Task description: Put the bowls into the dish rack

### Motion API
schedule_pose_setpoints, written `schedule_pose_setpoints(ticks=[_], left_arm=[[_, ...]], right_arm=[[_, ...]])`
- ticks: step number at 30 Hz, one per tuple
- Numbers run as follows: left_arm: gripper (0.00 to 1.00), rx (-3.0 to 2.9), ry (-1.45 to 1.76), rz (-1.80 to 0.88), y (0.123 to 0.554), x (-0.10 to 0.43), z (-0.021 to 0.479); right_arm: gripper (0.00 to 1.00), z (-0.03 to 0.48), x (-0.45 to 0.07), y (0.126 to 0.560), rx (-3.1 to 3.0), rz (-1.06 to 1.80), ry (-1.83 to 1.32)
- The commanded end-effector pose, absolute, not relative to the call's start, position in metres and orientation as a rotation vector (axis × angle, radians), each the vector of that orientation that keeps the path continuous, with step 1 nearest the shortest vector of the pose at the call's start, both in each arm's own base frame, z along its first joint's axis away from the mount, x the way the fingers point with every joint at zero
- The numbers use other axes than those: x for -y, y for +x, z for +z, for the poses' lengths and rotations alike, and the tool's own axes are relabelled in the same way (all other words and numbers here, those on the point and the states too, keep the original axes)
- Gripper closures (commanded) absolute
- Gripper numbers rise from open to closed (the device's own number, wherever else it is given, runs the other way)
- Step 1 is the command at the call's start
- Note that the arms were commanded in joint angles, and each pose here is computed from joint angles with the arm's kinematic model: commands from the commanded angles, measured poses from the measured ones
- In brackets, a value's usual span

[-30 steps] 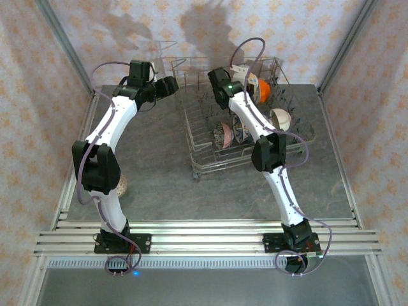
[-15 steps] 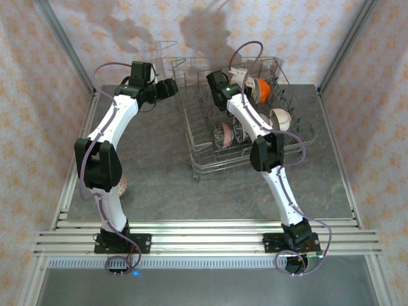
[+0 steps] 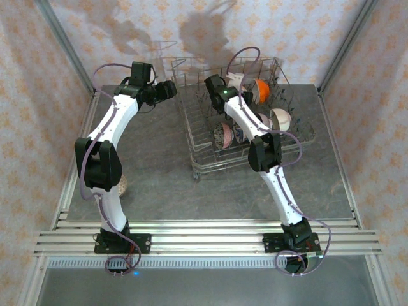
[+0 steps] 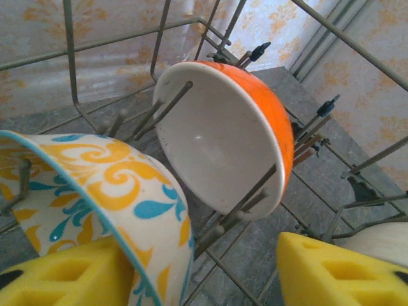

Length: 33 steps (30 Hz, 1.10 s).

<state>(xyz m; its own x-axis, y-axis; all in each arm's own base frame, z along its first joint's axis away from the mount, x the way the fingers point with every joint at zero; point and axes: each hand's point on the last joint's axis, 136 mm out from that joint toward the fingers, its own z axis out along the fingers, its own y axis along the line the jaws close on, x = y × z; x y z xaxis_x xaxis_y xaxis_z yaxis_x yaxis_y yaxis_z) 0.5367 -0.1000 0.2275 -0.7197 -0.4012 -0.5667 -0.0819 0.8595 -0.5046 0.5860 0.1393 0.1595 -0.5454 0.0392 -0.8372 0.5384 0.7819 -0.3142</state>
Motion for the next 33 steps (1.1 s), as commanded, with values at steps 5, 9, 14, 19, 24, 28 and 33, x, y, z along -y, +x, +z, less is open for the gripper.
schedule_pose_setpoints(ticks=[5,9,14,19,24,28,33], left_arm=[[0.29,-2.318,-0.392,-0.564,0.525,0.085,0.232],[0.28,-2.316,-0.445,-0.573,0.518,0.077,0.227],[0.27,-2.348,-0.493,-0.569,0.509,0.066,0.222],[0.27,-2.371,-0.575,-0.514,0.492,0.056,0.222],[0.27,-2.458,-0.773,-0.391,0.449,0.037,0.205],[0.25,-2.521,-0.926,-0.164,0.4,0.009,0.195],[0.25,-2.522,-1.078,-0.005,0.339,-0.012,0.188]], right_arm=[[0.19,0.207,-0.139,0.578,-2.041,-0.655,0.424],[0.11,0.237,-0.138,0.57,-2.032,-0.627,0.403],[0.01,0.271,-0.139,0.558,-2.047,-0.542,0.365],[0.0,0.293,-0.135,0.542,-2.053,-0.507,0.337],[0.0,0.304,-0.124,0.517,-2.085,-0.512,0.323],[0.0,0.304,-0.115,0.495,-2.125,-0.484,0.3],[0.01,0.277,-0.128,0.477,-2.206,-0.285,0.234]])
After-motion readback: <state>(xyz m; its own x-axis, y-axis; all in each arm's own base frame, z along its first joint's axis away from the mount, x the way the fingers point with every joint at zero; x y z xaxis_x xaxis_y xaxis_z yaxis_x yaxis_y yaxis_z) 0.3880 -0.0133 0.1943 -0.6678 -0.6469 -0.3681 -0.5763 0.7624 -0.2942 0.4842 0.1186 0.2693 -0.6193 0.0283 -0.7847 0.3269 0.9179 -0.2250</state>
